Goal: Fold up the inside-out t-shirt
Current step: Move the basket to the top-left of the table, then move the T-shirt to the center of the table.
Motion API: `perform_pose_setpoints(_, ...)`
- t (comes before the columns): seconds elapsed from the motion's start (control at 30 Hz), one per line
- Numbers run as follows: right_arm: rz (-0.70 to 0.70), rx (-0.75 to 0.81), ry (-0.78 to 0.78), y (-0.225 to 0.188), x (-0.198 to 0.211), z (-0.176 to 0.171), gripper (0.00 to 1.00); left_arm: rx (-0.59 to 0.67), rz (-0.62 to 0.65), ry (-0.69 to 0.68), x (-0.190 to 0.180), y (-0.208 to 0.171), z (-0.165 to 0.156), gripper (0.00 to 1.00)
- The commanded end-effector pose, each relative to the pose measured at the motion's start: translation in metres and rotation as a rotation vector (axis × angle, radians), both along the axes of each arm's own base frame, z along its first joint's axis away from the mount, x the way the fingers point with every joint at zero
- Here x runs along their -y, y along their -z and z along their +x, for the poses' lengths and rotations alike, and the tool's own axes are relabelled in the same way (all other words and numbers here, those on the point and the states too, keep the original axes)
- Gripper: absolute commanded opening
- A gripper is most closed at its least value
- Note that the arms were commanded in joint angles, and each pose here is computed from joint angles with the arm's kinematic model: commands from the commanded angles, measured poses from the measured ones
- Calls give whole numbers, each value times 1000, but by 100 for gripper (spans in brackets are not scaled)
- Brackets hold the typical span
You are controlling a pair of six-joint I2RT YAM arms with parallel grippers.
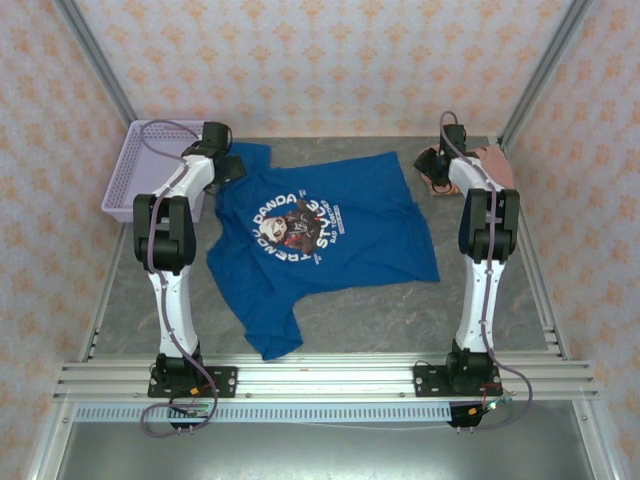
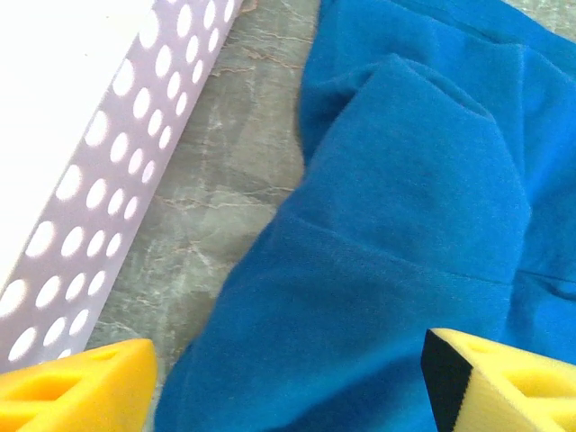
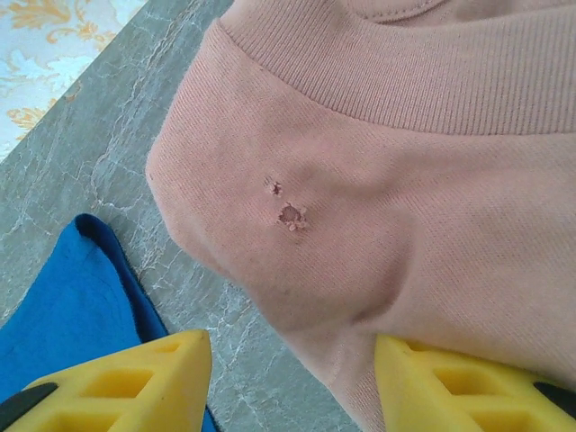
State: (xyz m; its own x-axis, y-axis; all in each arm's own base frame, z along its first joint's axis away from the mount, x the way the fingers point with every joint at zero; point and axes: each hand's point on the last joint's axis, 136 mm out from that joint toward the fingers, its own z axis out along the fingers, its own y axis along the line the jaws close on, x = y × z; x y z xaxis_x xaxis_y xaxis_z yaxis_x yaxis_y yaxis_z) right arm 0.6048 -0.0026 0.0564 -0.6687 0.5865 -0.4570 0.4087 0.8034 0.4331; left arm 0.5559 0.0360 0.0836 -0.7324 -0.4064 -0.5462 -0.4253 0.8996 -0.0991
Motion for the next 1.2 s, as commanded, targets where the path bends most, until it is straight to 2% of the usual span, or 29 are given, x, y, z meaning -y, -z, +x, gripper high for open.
perform_pose_setpoints(0.0, -19, 5, -16, -21, 4, -7, 52, 14, 23, -12, -16, -19, 2, 79)
perform_pose_setpoints(0.1, 31, 42, -62, -41, -12, -18, 52, 60, -45, 16, -3, -36, 7, 79)
perform_pose_setpoints(0.2, 31, 44, -102, -56, -28, -47, 54, 123, -118, 49, 16, -58, 5, 79)
perform_pose_setpoints(0.3, 15, -23, -109, -54, -38, -103, 54, 177, -189, 78, 37, -79, -11, 79)
perform_pose_setpoints(0.43, -42, -129, -71, -44, -28, -200, 54, 232, -303, 83, 68, -95, -61, 79)
perform_pose_setpoints(0.53, -133, -221, -38, -40, -10, -268, 54, 224, -368, 119, 101, -89, -108, 79)
perform_pose_setpoints(0.63, -128, -298, -18, -29, -7, -321, 53, 159, -319, 194, 131, -76, -157, 79)
perform_pose_setpoints(0.7, -112, -330, 6, -18, -7, -342, 52, 114, -300, 232, 145, -64, -182, 79)
perform_pose_setpoints(0.83, -83, -386, -4, 6, -12, -356, 51, 65, -315, 250, 156, -49, -209, 79)
perform_pose_setpoints(1.03, -21, -405, -27, 25, -24, -345, 50, 39, -273, 280, 159, -49, -219, 79)
perform_pose_setpoints(1.17, -15, -409, -25, 34, -24, -343, 45, 40, -259, 280, 157, -50, -221, 79)
